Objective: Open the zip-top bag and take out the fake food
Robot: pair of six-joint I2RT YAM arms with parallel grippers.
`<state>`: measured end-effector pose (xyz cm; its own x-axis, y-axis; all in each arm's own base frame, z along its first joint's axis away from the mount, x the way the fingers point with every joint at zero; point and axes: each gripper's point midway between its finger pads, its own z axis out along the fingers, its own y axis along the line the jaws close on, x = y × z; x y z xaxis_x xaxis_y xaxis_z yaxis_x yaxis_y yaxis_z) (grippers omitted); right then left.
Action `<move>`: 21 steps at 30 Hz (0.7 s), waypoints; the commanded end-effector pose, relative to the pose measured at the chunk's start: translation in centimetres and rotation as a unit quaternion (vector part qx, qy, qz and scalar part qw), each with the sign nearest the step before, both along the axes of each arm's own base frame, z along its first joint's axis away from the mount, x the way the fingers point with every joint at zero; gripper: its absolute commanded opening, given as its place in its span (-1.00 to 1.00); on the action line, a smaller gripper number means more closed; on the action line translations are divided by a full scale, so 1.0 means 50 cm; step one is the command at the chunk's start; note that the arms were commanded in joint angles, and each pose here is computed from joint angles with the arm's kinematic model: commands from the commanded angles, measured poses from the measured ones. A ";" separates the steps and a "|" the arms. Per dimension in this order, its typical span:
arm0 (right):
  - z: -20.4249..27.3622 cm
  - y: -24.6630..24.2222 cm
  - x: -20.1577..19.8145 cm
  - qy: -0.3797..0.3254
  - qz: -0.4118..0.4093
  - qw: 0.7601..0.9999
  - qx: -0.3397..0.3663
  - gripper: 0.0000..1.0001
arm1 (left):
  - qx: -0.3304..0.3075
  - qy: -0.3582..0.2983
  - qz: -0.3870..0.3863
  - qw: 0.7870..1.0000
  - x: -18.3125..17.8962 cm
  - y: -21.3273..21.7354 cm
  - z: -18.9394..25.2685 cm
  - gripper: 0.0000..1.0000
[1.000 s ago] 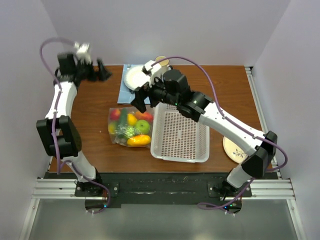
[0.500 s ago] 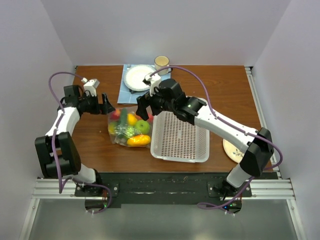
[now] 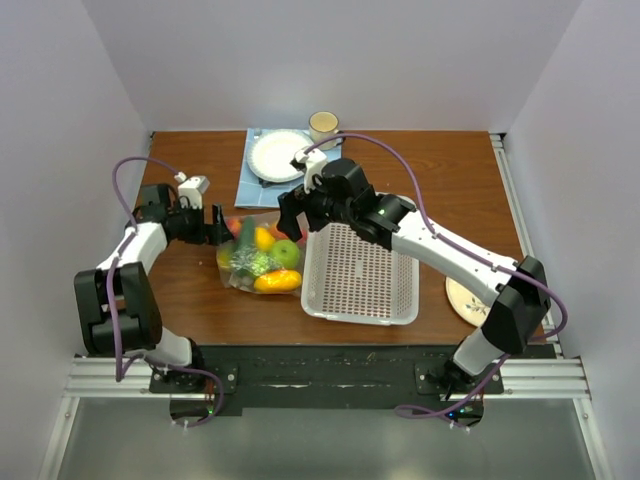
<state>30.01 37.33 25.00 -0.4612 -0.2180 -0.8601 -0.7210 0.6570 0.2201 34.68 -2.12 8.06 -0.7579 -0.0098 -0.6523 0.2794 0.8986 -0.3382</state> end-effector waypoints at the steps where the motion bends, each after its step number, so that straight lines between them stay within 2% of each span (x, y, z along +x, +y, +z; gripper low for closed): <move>1: 0.021 -0.008 0.003 -0.007 -0.009 1.000 0.017 0.97 | -0.026 -0.022 -0.027 0.999 -0.013 -0.023 0.029 1.00; 7: 0.019 -0.016 0.003 -0.004 -0.015 1.000 0.014 0.97 | -0.090 0.066 -0.042 0.993 -0.046 -0.054 -0.047 1.00; 13: 0.023 -0.023 0.004 -0.005 -0.021 1.000 0.015 0.97 | -0.120 0.087 -0.055 0.987 -0.053 -0.061 -0.080 1.00; 14: 0.021 -0.024 0.004 -0.003 -0.021 1.000 0.014 0.97 | -0.126 0.086 -0.057 0.987 -0.055 -0.064 -0.079 0.93; 15: 0.017 -0.024 0.003 -0.001 -0.021 1.000 0.013 0.97 | -0.138 0.085 -0.062 0.985 -0.055 -0.071 -0.075 0.81; 16: 0.013 -0.024 0.002 0.001 -0.020 1.000 0.013 0.97 | -0.144 0.085 -0.065 0.984 -0.052 -0.073 -0.075 0.59; 17: 0.011 -0.022 0.002 0.002 -0.018 1.000 0.013 0.97 | -0.147 0.083 -0.067 0.983 -0.046 -0.074 -0.072 -0.11; 18: 0.009 -0.021 0.002 0.004 -0.017 1.000 0.014 0.93 | -0.152 0.081 -0.070 0.983 -0.044 -0.076 -0.068 -0.60; 19: 0.006 -0.020 0.000 0.005 -0.016 1.000 0.013 0.84 | -0.152 0.089 -0.068 0.982 -0.044 -0.075 -0.073 -1.00; 21: 0.002 -0.017 0.002 0.008 -0.015 1.000 0.011 0.73 | -0.143 0.081 -0.071 0.984 -0.033 -0.066 -0.062 -1.00</move>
<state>30.03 36.62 23.47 -0.4978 -0.2249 -0.8376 -0.6991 0.6757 0.2340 32.11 -5.85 4.36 -0.8714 -0.0805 -0.4838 0.2816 0.7256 -0.6279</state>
